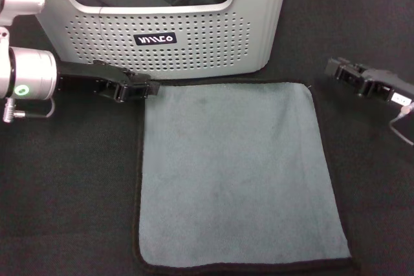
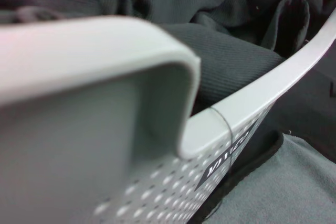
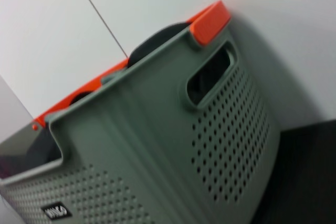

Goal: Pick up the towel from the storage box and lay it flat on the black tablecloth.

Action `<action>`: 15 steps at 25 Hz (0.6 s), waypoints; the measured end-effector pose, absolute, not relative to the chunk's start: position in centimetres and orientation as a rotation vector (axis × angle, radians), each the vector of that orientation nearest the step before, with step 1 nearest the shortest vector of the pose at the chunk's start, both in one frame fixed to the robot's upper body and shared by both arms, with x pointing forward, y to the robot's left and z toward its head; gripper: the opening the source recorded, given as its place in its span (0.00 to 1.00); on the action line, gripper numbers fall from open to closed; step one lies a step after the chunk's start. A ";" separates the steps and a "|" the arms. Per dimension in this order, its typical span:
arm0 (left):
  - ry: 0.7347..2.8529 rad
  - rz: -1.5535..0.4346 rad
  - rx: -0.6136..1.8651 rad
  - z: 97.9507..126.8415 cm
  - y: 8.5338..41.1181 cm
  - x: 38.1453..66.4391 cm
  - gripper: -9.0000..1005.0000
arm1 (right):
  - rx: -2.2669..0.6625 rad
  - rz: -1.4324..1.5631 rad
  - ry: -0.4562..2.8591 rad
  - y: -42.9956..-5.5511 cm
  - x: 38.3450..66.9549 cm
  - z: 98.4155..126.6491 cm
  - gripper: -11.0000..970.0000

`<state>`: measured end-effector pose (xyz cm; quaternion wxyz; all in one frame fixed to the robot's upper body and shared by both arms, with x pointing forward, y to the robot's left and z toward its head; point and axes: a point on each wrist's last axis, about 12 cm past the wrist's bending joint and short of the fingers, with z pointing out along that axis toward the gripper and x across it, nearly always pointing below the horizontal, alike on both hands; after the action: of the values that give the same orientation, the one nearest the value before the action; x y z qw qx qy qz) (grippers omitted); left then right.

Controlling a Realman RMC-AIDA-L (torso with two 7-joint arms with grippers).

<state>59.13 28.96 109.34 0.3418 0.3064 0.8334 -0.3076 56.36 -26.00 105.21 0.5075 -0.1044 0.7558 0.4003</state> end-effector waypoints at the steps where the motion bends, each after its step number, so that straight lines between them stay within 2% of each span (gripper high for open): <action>1: 2.166 -0.801 0.794 109.3 29.1 59.1 0.16 | -0.245 0.963 1.821 -26.1 56.4 105.2 0.20; 6: 2.165 -0.802 0.788 109.4 29.9 58.5 0.26 | -0.239 0.967 1.814 -26.6 55.9 105.1 0.40; 10: 2.104 -0.877 0.848 110.3 30.2 57.3 0.40 | -0.342 1.002 1.720 -26.6 54.9 105.9 0.56; 12: 1.980 -0.962 0.886 111.2 30.3 56.2 0.46 | -0.502 1.048 1.591 -26.8 53.9 107.3 0.62; 14: 1.806 -1.038 0.931 112.1 30.3 54.7 0.49 | -0.634 1.100 1.482 -27.3 53.0 108.9 0.66; 15: 1.618 -1.085 0.974 113.0 30.3 53.4 0.50 | -0.692 1.125 1.437 -27.5 52.6 109.6 0.69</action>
<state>53.37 30.28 112.99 0.4634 0.3962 0.6584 -0.4413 52.55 -27.52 109.55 0.5603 -0.2936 0.6099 0.4773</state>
